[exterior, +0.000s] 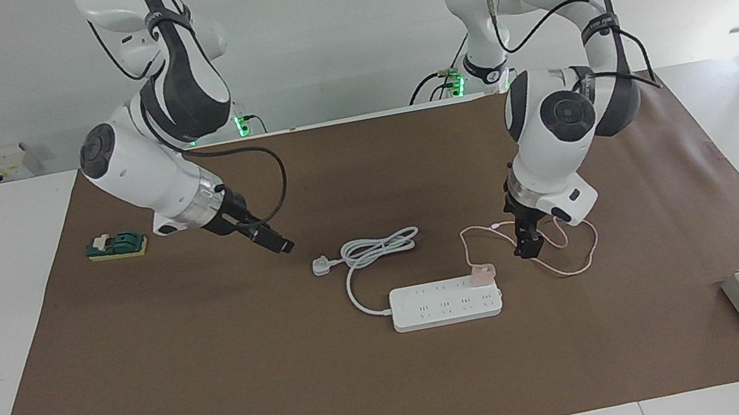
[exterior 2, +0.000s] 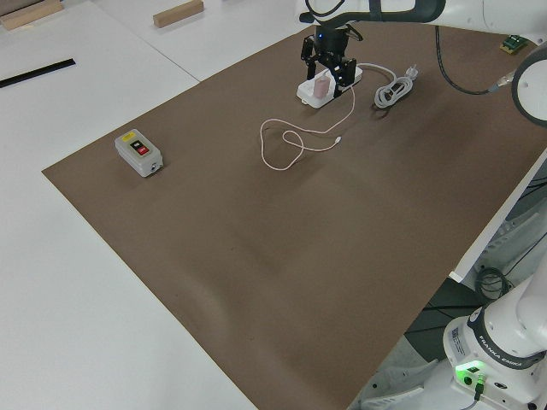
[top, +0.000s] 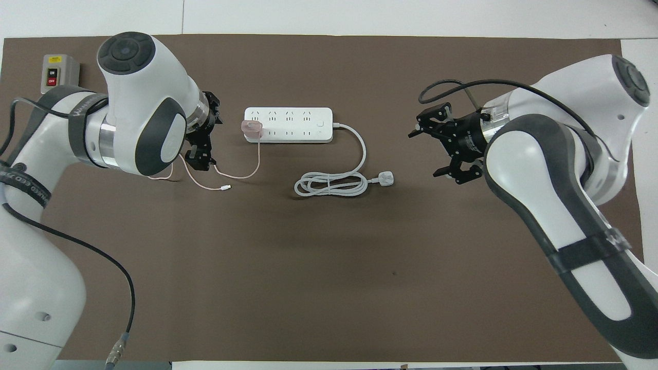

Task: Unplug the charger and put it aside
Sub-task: 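Grasp the charger with the left gripper while the right gripper reaches the strip, then close the right gripper on the far end of the white power strip, then pull the charger out of the strip with the left gripper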

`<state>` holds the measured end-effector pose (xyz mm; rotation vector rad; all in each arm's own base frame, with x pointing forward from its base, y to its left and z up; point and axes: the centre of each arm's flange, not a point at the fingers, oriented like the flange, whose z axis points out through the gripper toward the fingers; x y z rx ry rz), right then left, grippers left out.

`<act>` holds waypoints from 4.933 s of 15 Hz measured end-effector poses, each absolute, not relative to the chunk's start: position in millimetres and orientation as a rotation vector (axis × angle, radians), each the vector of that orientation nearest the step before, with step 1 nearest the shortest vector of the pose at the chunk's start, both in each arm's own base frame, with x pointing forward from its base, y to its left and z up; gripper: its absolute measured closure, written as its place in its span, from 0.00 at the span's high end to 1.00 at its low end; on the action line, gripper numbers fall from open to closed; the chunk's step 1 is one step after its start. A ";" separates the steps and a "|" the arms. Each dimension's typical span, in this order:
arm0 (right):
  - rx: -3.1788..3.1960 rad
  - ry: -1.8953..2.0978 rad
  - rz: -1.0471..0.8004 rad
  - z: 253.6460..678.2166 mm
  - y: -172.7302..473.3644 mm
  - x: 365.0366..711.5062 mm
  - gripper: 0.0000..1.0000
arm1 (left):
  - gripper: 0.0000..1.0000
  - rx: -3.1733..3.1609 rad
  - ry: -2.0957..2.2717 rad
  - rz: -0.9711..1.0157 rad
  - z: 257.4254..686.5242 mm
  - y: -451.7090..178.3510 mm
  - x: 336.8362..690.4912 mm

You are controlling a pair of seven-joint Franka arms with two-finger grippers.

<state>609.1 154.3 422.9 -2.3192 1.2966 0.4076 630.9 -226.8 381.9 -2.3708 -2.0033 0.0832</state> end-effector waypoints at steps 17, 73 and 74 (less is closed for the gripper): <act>-1.703 1.750 0.842 244.5 304.8 730.5 1.00 | 1.00 -2.295 -2.124 0.000 340.5 -296.2 640.4; -1.739 1.599 0.969 215.2 305.0 726.2 0.96 | 0.54 -2.293 -2.102 -0.042 324.4 -296.7 643.6; -1.739 1.598 0.968 215.1 305.0 726.2 0.96 | 0.44 -2.299 -2.110 -0.053 326.9 -296.3 646.0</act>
